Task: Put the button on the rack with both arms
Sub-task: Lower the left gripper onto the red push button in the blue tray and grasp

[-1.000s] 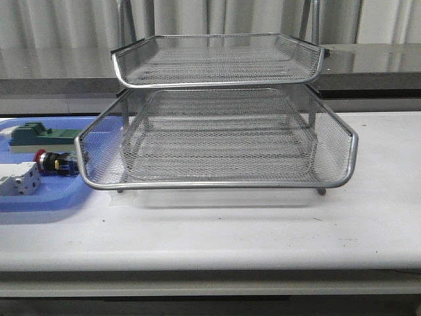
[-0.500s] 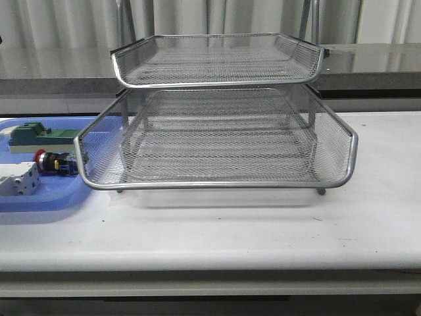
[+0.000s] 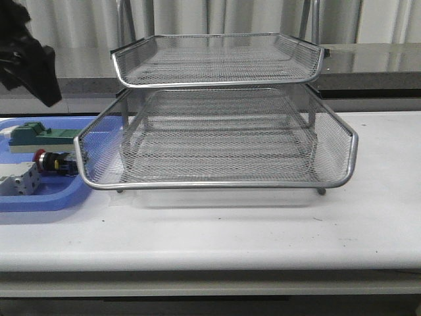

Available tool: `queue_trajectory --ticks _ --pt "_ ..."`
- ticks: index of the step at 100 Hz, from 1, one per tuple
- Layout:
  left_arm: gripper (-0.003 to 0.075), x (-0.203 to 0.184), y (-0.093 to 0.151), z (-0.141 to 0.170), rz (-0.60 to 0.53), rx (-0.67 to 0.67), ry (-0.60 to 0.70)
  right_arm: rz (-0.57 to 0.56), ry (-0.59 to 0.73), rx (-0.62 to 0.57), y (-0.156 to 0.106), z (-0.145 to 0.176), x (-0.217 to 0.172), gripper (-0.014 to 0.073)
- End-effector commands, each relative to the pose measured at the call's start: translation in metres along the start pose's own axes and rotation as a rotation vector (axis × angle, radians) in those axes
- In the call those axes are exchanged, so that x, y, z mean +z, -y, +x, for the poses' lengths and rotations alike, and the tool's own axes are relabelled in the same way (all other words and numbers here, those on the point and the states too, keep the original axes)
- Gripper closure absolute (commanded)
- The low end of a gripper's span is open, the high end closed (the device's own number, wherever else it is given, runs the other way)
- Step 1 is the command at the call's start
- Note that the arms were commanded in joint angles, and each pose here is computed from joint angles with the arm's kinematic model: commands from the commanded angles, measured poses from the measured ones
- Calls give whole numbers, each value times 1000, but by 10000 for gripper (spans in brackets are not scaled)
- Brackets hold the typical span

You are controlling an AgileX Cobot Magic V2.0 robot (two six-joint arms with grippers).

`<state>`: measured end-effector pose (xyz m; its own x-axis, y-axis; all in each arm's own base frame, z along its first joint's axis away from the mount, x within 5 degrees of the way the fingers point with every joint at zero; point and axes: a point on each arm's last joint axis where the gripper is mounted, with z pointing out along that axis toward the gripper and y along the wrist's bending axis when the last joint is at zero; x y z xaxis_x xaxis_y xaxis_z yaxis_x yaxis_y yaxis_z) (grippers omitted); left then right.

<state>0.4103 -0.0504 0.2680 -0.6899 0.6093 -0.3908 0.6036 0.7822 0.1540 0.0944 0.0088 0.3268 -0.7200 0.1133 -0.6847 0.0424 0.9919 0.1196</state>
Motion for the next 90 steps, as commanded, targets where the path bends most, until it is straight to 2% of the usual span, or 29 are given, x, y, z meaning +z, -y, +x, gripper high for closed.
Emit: queue_trajectory --ticks 1,22,90 --pt "83 -12 0 -19 -32 94 35 -10 89 -8 -2 -12 -8 665" --pt "83 23 -3 -26 -49 193 -99 -10 89 -8 -2 -12 -8 665" --pt "83 77 0 -20 39 331 -151 -10 90 -8 -2 -12 -8 665"
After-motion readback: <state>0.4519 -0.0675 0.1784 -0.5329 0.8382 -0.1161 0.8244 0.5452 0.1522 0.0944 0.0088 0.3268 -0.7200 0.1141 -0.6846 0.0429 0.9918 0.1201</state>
